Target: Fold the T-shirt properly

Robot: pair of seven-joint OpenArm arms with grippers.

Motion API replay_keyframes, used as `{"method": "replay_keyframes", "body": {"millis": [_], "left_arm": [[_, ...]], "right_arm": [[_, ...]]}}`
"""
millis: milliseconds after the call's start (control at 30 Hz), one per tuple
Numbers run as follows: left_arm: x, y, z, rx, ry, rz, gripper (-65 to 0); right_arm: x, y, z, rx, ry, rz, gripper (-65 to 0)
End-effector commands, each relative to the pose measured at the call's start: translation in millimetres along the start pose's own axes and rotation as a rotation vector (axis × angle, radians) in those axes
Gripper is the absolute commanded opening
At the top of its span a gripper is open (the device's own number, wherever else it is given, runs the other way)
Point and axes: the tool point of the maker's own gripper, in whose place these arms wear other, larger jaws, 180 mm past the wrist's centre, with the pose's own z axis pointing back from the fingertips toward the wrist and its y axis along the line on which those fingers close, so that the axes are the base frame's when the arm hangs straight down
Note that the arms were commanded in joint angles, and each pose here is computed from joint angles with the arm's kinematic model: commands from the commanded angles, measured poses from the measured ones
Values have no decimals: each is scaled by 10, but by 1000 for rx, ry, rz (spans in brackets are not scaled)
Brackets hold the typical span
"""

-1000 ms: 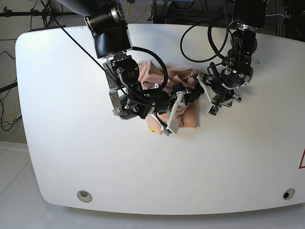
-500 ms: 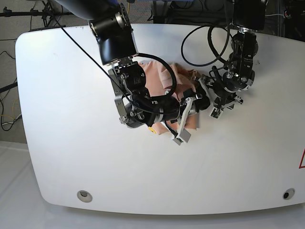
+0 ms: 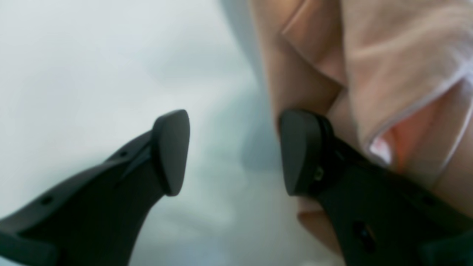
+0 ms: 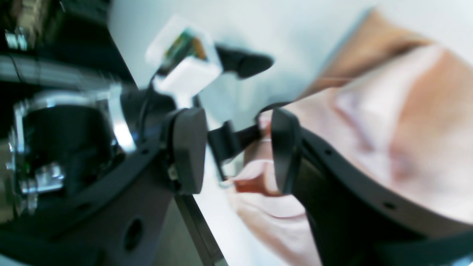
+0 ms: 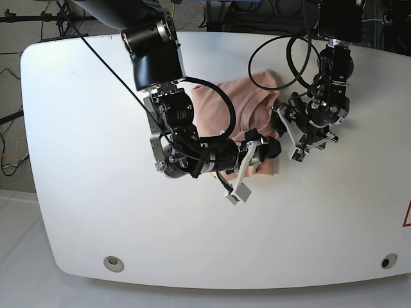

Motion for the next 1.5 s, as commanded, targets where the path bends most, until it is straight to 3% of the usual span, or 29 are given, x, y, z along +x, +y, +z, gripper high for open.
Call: {"method": "replay_keyframes", "body": {"millis": [0, 600, 1233, 1467], "left_arm": [[234, 136, 96, 33, -60, 5, -283], [567, 340, 287, 89, -152, 17, -283], [378, 1369, 699, 314, -152, 111, -283], [247, 1567, 812, 361, -134, 128, -283]], "right_arm": [[221, 33, 105, 10, -70, 11, -372], [224, -230, 274, -43, -93, -21, -372], [-151, -458, 276, -82, -39, -77, -372], [-194, -560, 325, -107, -29, -82, -372]]}}
